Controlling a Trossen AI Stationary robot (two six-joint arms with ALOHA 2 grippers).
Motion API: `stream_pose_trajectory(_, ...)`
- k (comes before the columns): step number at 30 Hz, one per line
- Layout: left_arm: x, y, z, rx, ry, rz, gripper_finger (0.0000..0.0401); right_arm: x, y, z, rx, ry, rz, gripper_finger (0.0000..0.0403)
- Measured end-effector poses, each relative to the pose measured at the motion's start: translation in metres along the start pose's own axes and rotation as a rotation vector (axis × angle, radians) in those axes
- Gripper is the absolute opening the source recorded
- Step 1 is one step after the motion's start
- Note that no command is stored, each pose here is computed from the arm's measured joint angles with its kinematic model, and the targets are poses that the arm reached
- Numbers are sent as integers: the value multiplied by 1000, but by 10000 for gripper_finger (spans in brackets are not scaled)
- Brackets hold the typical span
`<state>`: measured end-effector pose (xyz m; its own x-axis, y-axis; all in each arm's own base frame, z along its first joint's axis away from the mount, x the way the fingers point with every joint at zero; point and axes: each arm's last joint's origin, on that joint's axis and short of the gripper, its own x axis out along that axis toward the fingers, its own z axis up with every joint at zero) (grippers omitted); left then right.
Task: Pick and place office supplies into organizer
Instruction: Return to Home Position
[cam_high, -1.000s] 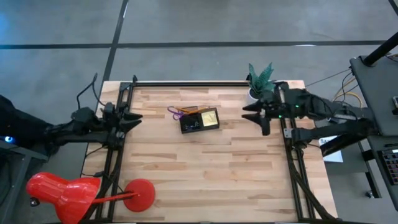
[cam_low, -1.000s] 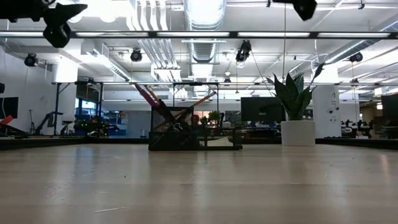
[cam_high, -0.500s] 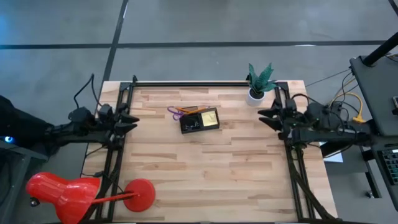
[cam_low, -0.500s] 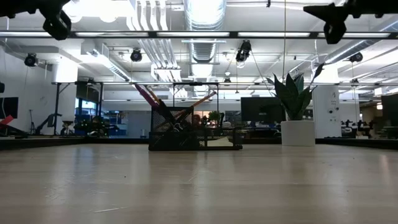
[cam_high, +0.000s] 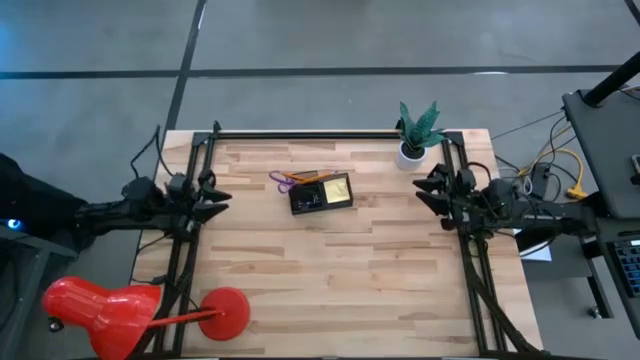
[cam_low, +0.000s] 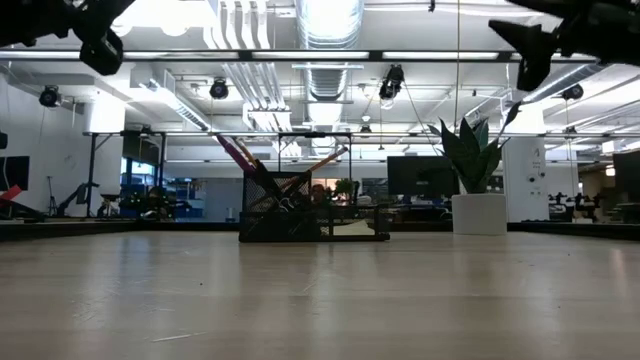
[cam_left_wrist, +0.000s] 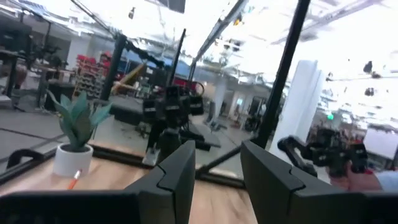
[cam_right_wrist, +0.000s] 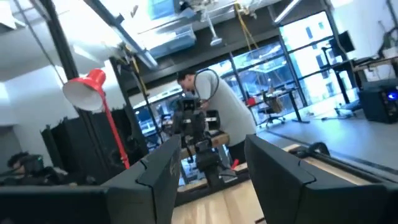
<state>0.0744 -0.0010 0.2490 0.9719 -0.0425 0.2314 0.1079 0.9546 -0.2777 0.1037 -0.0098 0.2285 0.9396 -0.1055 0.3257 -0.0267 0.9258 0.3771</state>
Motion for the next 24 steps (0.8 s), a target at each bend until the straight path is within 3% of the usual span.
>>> stream_pose_trajectory(10, 2, 2, -7, -7, 12, -8, 114, -6, -12, -28, 56, 75, -41, 169)
stream_pose_trajectory(24, 7, 4, -13, -8, 50, 15, 114, -7, -13, -32, 58, 113, -48, 169)
